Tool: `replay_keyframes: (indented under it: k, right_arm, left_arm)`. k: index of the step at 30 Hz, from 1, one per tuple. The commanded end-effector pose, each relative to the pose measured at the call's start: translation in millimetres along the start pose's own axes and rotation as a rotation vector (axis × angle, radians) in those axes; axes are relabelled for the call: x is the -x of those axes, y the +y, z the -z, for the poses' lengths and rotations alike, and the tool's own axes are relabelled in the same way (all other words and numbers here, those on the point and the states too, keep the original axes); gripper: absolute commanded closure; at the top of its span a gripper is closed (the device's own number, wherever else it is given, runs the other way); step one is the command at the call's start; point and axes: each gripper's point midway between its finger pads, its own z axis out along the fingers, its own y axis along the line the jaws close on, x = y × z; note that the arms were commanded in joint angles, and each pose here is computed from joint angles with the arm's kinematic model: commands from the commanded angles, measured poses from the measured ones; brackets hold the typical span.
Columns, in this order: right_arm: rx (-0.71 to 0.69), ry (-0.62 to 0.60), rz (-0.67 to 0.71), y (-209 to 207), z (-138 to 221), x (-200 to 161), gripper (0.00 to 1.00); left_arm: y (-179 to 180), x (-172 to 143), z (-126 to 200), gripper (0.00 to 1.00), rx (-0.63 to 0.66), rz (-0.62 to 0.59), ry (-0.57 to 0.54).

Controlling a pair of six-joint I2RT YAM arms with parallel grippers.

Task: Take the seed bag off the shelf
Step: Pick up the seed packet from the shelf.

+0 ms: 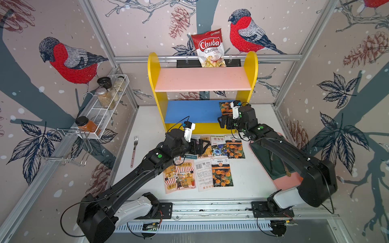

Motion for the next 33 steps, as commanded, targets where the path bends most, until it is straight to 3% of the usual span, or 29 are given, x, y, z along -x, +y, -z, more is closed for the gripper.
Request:
replay_keyframes:
  k: [1, 8, 16, 33]
  right_arm:
    - [-0.077, -0.016, 0.013, -10, -15, 9, 0.00]
    - [-0.274, 0.003, 0.033, -41, -52, 15, 0.00]
    - [-0.408, 0.016, 0.063, -64, -79, 15, 0.00]
    - [-0.462, 0.056, 0.083, -99, -105, 16, 0.00]
  left_arm:
    - [8, 0, 5, 0.03, 0.038, -0.007, -0.023]
    - [10, -7, 6, 0.03, 0.035, 0.004, -0.008]
    - [15, -14, 7, 0.03, 0.046, 0.017, -0.006]
    - [21, -20, 8, 0.03, 0.058, 0.036, -0.009]
